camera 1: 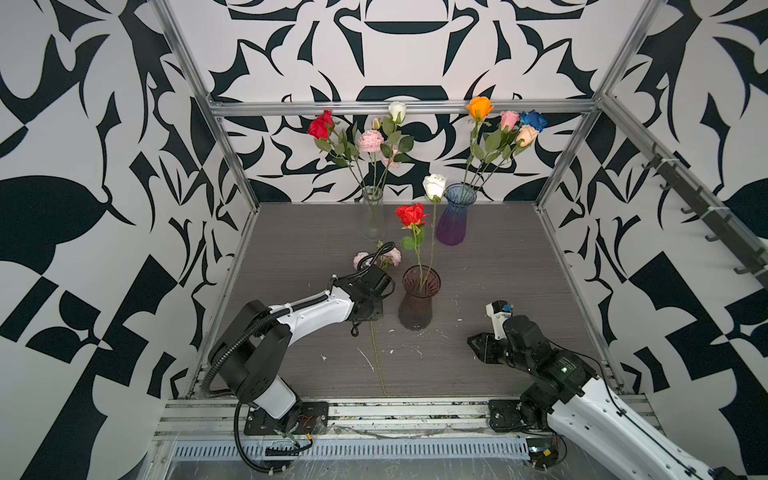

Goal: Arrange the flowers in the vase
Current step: 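Close the left gripper on the pink rose stem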

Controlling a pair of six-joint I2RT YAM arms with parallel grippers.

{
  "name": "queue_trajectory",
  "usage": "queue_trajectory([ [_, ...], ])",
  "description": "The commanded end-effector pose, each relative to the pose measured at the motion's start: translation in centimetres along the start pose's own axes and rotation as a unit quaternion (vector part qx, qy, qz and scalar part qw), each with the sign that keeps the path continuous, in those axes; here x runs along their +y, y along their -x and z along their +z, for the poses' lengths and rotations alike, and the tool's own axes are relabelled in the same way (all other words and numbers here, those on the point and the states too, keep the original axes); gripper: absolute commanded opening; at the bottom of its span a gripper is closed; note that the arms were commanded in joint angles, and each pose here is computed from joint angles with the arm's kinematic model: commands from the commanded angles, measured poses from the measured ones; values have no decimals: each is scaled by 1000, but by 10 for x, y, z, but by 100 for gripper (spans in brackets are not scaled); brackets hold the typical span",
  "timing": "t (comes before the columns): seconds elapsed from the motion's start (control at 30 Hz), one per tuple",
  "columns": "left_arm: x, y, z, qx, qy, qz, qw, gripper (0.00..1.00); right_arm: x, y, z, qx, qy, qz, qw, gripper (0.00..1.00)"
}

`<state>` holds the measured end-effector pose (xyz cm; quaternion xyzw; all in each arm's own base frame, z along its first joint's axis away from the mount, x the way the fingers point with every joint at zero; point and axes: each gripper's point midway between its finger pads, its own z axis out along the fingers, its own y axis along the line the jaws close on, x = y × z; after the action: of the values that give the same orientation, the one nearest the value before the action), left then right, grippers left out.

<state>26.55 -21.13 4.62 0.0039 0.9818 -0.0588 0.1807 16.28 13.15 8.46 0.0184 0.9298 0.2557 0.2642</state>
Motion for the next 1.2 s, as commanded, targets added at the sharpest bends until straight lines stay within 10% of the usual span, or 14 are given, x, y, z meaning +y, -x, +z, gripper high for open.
queue_trajectory([
  [0.0, 2, -5, 7, 12, 5, -19, 1000, 31, 3, 6, -1, -14, 4, -11, 1000, 33],
  [0.73, 22, -3, 16, 11, 52, -64, 997, 15, 4, 6, -1, -15, 7, -12, 1000, 33],
  [1.17, 49, 43, -68, -159, 20, -149, 976, 15, 4, 6, -2, -16, 7, -11, 1000, 33],
])
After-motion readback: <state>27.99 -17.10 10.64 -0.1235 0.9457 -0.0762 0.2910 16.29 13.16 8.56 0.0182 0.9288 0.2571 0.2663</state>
